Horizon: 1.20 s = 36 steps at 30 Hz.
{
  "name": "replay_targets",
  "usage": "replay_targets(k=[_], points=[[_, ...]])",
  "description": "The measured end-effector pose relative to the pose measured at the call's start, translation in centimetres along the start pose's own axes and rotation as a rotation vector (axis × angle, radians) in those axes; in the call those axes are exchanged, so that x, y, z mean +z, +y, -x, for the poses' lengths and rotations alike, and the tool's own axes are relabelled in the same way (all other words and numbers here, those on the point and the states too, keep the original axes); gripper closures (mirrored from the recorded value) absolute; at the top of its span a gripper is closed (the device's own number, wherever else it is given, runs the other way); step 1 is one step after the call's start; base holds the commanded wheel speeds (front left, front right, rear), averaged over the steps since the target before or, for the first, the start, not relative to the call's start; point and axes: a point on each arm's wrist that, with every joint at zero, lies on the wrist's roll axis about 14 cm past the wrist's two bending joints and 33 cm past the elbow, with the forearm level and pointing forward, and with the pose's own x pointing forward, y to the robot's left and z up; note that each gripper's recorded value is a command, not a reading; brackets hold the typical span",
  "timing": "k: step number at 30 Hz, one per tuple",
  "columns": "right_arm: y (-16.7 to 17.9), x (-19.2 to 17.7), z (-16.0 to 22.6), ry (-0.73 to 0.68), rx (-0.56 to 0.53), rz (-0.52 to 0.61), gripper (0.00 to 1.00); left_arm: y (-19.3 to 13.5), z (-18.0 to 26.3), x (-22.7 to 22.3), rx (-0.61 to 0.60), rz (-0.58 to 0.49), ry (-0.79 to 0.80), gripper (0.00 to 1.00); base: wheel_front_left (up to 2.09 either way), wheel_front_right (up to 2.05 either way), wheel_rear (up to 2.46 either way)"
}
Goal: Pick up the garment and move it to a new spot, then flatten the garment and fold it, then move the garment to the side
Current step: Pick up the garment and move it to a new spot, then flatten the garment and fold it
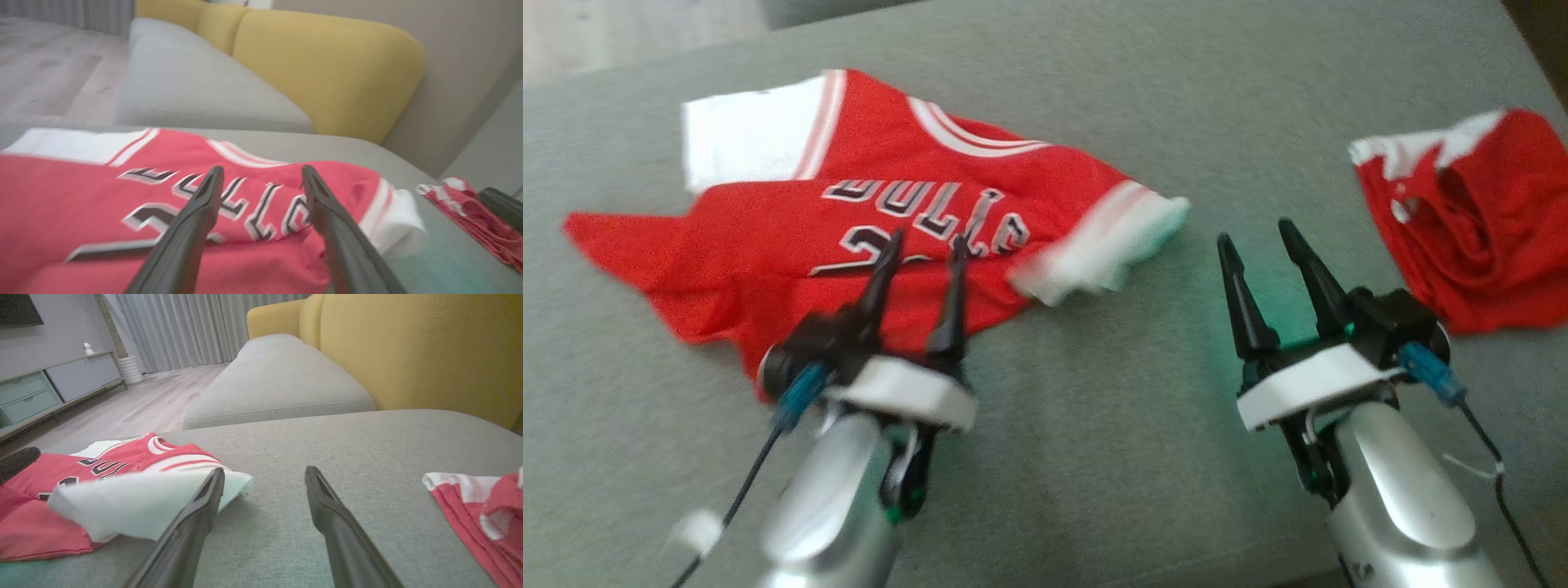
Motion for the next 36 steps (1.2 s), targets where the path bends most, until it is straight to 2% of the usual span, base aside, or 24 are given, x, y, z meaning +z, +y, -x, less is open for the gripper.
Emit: replay_targets(k=[7,16,21,25,30,36], points=[[1.8,-0.5,0.3,0.012,0.045,0.005,0.0,7.1,6.7,0.9,0.268,-0.029,-0.04,0.0,0.0,0.0,0.0],[3.0,-0.9,2.6,0.018,0.061,-0.008,0.0,10.4,14.7,2.2,0.468,-0.063,-0.096,0.0,0.0,0.0,0.0],[3.1,-0.9,3.6,0.016,0.059,-0.011,0.0,10.5,17.2,1.2,0.505,-0.057,-0.081,0.0,0.0,0.0,0.0],[2.9,-1.0,3.7,0.018,0.053,-0.013,0.0,10.5,17.3,1.2,0.507,-0.055,-0.081,0.0,0.0,0.0,0.0],[2.6,-1.6,3.6,0.036,0.046,-0.013,0.0,10.2,16.5,0.3,0.48,-0.016,-0.06,0.0,0.0,0.0,0.0],[2.0,-2.0,2.7,0.05,0.033,-0.008,0.0,9.9,13.3,-0.5,0.417,0.025,-0.029,0.0,0.0,0.0,0.0]])
